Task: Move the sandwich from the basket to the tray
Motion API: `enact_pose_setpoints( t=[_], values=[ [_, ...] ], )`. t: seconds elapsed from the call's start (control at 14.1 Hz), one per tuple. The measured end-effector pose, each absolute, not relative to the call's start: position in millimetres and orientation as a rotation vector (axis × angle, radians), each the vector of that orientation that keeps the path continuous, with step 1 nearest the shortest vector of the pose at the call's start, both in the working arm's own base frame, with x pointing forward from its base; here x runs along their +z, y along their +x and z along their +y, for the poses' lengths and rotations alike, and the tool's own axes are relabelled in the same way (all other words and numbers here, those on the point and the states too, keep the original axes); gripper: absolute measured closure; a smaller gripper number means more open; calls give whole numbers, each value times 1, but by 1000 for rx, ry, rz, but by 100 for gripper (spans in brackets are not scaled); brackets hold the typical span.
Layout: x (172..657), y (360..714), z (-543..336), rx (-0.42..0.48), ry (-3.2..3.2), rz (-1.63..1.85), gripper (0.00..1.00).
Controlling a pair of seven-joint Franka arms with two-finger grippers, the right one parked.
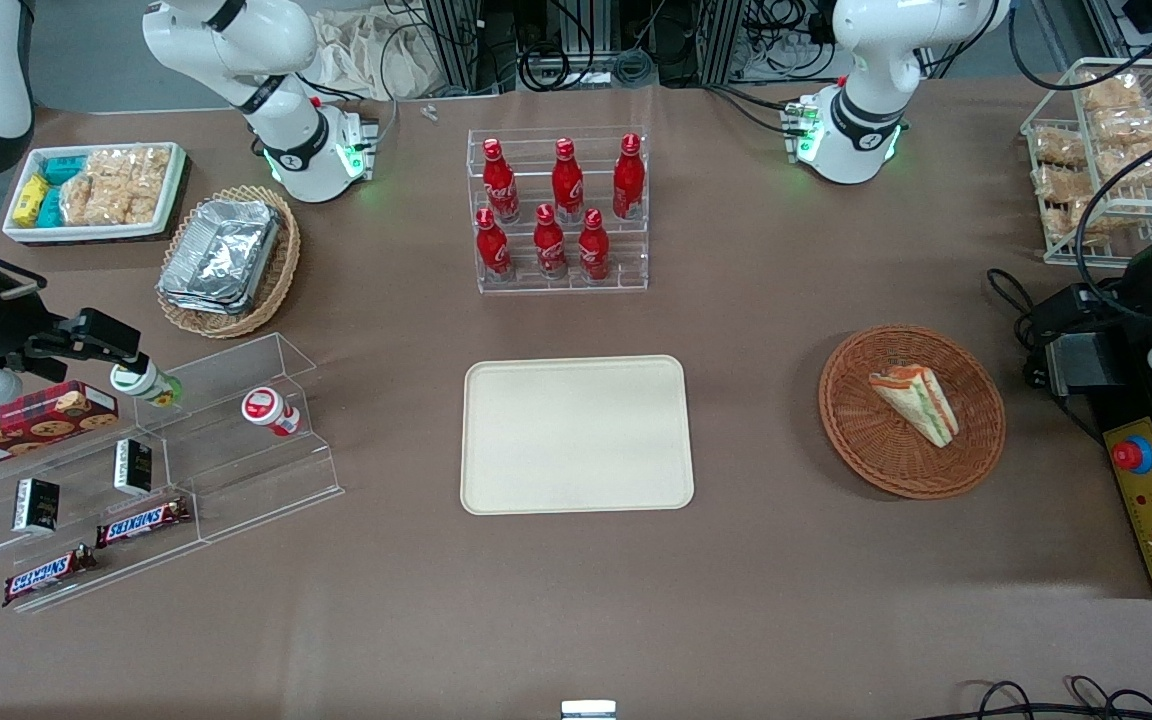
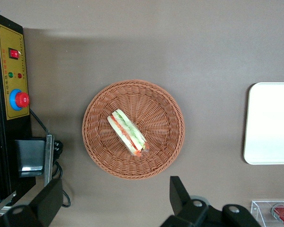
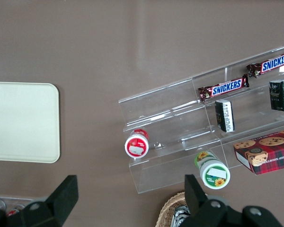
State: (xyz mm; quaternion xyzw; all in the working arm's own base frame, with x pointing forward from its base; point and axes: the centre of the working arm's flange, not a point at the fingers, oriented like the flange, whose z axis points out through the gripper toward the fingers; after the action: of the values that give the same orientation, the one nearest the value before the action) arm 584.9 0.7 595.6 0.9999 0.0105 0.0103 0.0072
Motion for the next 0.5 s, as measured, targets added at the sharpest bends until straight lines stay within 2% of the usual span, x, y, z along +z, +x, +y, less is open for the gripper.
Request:
enact_pose_setpoints(
  t=[0.35, 0.5],
  values=[
    [595, 585, 1, 29, 3127, 32, 0],
    [588, 585, 2, -7, 3127, 30, 0]
  ],
)
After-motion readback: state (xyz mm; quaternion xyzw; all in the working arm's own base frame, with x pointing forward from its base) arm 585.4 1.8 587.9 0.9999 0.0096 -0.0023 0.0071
